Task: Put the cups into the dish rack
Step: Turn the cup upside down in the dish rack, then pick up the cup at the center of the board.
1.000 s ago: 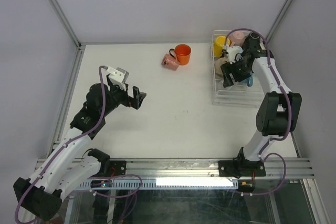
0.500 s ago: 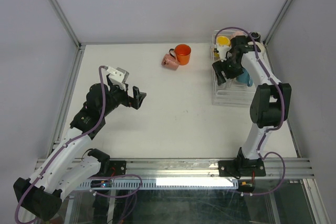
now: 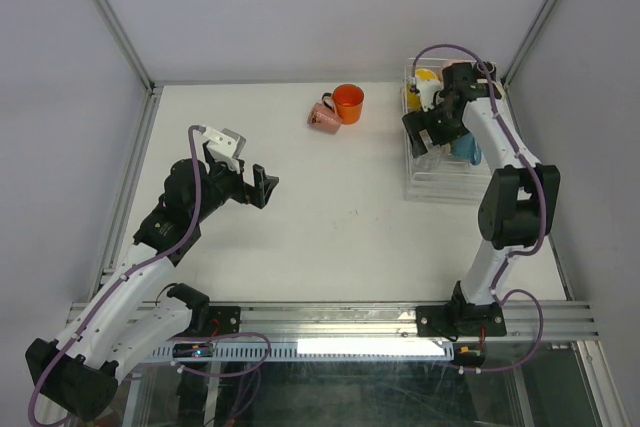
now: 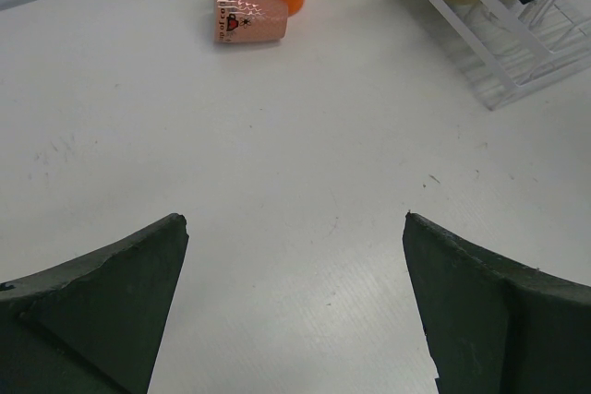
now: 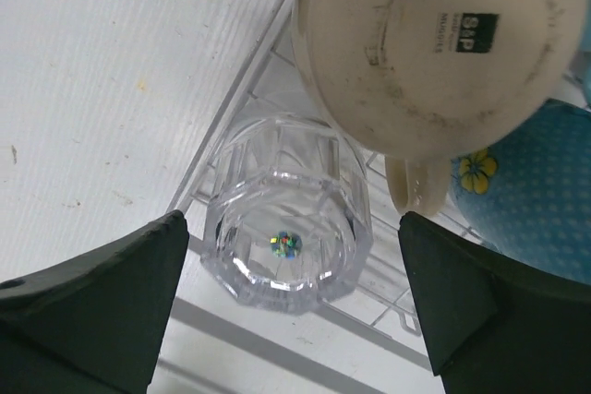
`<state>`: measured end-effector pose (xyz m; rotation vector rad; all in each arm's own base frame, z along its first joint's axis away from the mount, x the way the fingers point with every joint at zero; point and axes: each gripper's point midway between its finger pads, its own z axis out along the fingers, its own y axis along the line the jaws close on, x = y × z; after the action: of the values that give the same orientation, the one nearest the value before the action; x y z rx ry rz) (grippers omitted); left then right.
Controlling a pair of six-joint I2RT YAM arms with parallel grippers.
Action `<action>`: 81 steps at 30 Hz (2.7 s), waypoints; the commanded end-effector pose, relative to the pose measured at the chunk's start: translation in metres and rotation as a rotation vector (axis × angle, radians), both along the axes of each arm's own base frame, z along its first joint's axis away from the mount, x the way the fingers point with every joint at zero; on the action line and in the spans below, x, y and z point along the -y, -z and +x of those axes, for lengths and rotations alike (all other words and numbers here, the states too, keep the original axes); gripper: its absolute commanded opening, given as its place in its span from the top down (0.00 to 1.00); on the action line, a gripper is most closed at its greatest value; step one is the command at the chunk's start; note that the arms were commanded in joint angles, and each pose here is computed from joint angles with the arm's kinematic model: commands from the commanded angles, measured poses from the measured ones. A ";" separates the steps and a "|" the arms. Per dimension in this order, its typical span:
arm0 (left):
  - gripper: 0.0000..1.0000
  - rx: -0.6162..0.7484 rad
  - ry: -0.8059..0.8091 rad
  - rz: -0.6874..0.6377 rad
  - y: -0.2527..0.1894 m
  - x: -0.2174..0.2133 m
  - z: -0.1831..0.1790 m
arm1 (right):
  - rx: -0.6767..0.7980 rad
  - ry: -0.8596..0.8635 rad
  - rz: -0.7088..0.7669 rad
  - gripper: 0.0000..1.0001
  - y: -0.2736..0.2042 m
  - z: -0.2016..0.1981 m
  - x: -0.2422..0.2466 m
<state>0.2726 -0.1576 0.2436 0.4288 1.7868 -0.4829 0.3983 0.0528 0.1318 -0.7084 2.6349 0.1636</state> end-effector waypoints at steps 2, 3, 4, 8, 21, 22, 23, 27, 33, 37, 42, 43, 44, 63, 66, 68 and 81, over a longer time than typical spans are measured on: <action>0.01 0.050 -0.003 0.004 -0.011 -0.002 0.004 | 0.276 0.014 0.058 0.01 -0.090 0.009 -0.007; 0.01 0.051 0.000 0.004 -0.012 -0.001 0.004 | 0.295 0.015 0.072 0.00 -0.097 0.007 -0.009; 0.01 0.052 0.002 0.004 -0.012 -0.001 0.004 | 0.314 0.014 0.091 0.01 -0.103 0.004 -0.012; 0.01 0.052 0.009 -0.003 -0.014 0.000 0.003 | 0.380 -0.018 0.196 0.00 -0.126 -0.015 -0.028; 0.01 -0.059 0.132 -0.429 -0.038 0.056 0.015 | 0.630 -0.227 0.697 0.01 -0.175 -0.107 -0.079; 0.01 -0.075 0.138 -0.488 -0.039 0.062 0.020 | 0.643 -0.231 0.728 0.00 -0.176 -0.112 -0.079; 0.01 -0.081 0.143 -0.524 -0.038 0.067 0.026 | 0.654 -0.237 0.756 0.00 -0.175 -0.118 -0.078; 0.01 -0.153 0.172 -0.642 -0.023 0.085 0.060 | 0.686 -0.261 0.839 0.01 -0.183 -0.133 -0.072; 0.01 -0.248 0.129 -0.648 0.013 0.095 0.140 | 0.668 -0.280 0.862 0.01 -0.168 -0.142 -0.075; 0.03 -0.257 0.065 -0.603 0.039 0.088 0.192 | 0.680 -0.258 0.844 0.01 -0.170 -0.140 -0.072; 0.05 -0.192 0.034 -0.507 0.052 0.083 0.241 | 0.689 -0.249 0.837 0.01 -0.169 -0.140 -0.071; 0.07 -0.182 0.043 -0.493 0.055 0.084 0.248 | 0.687 -0.249 0.839 0.01 -0.169 -0.140 -0.071; 0.09 -0.177 0.053 -0.485 0.057 0.086 0.255 | 0.685 -0.248 0.840 0.01 -0.168 -0.140 -0.071; 0.47 -0.291 0.157 -0.407 0.117 0.117 0.316 | 0.675 -0.249 0.842 0.00 -0.164 -0.138 -0.073; 0.53 -0.309 0.169 -0.411 0.124 0.119 0.314 | 0.672 -0.249 0.841 0.00 -0.163 -0.138 -0.073; 0.55 -0.323 0.180 -0.418 0.128 0.121 0.312 | 0.672 -0.249 0.840 0.01 -0.162 -0.138 -0.073; 0.70 -0.337 0.289 -0.517 0.121 0.132 0.288 | 0.672 -0.251 0.840 0.01 -0.161 -0.138 -0.074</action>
<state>0.5686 -0.2830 0.0877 0.1851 1.9589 -1.1592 0.2594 0.1245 0.2843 -0.5955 1.6568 0.8868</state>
